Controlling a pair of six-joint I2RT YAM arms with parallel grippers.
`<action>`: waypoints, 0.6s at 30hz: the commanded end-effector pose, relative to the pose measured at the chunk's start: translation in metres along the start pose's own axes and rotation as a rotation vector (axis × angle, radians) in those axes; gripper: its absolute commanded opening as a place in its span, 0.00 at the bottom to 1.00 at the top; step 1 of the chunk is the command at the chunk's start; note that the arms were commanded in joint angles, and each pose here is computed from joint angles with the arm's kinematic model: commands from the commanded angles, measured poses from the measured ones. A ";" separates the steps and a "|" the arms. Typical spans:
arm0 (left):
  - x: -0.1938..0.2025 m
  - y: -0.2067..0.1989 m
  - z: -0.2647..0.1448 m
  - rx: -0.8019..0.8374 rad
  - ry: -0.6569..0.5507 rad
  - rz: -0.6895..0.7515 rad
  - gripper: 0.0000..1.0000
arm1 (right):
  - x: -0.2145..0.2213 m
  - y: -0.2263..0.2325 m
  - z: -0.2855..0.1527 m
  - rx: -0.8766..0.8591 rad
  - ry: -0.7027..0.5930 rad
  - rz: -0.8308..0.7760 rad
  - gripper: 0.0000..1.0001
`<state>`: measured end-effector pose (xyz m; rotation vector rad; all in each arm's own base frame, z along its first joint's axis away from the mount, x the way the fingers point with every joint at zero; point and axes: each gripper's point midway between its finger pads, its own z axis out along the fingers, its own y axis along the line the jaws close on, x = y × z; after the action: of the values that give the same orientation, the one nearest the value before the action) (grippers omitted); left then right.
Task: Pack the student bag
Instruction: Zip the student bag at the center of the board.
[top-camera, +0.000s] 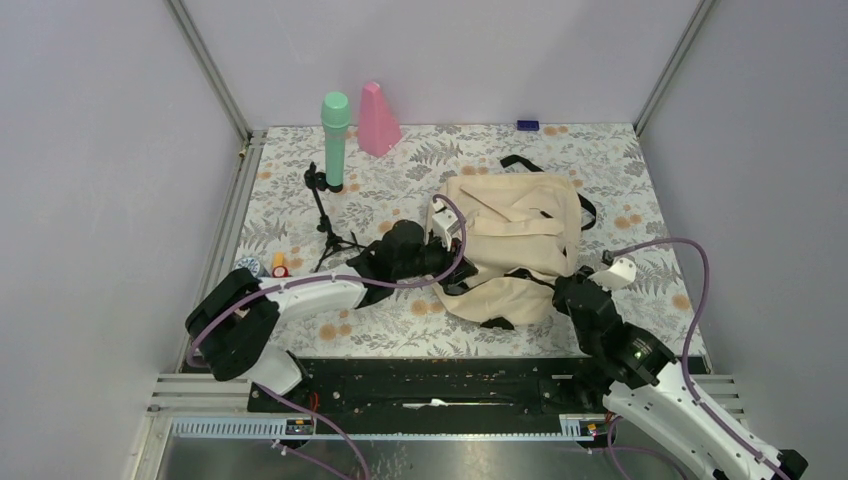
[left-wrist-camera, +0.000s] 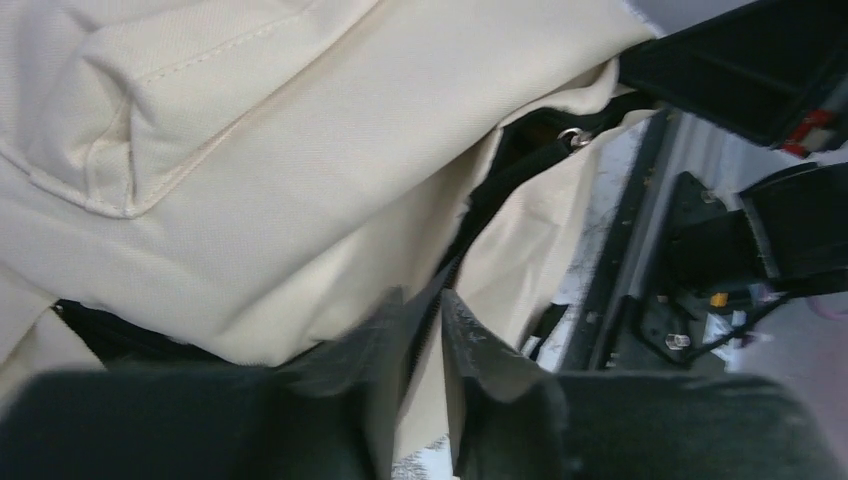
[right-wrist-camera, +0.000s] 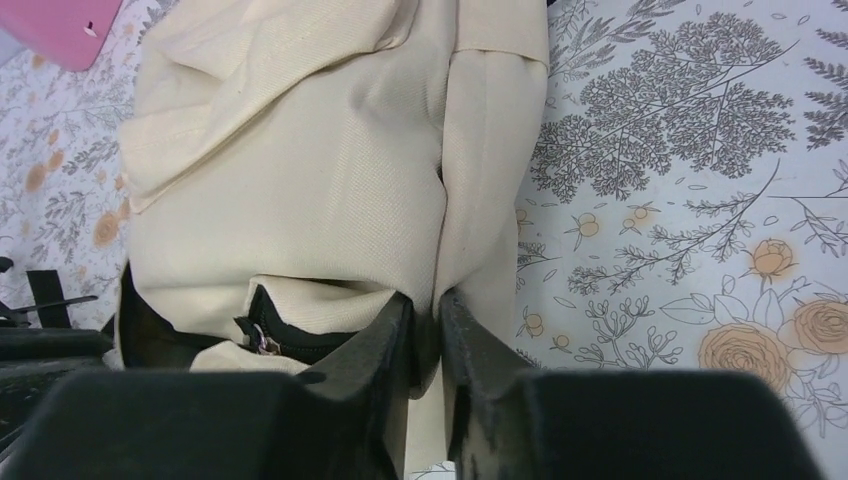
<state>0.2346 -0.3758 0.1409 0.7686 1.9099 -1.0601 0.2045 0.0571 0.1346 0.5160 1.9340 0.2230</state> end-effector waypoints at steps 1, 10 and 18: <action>-0.028 -0.032 -0.015 0.116 -0.053 0.020 0.32 | -0.052 -0.002 -0.017 0.034 -0.129 0.005 0.27; -0.030 -0.032 -0.042 0.048 -0.053 -0.040 0.79 | -0.064 0.007 -0.030 -0.041 -0.104 -0.175 0.92; -0.014 -0.034 -0.048 0.071 -0.042 -0.083 0.85 | -0.033 0.075 -0.018 -0.303 0.089 -0.466 0.93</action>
<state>0.2014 -0.3516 0.1866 0.7196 1.8943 -1.1609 0.2085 0.0668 0.1905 0.1308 1.9644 0.1324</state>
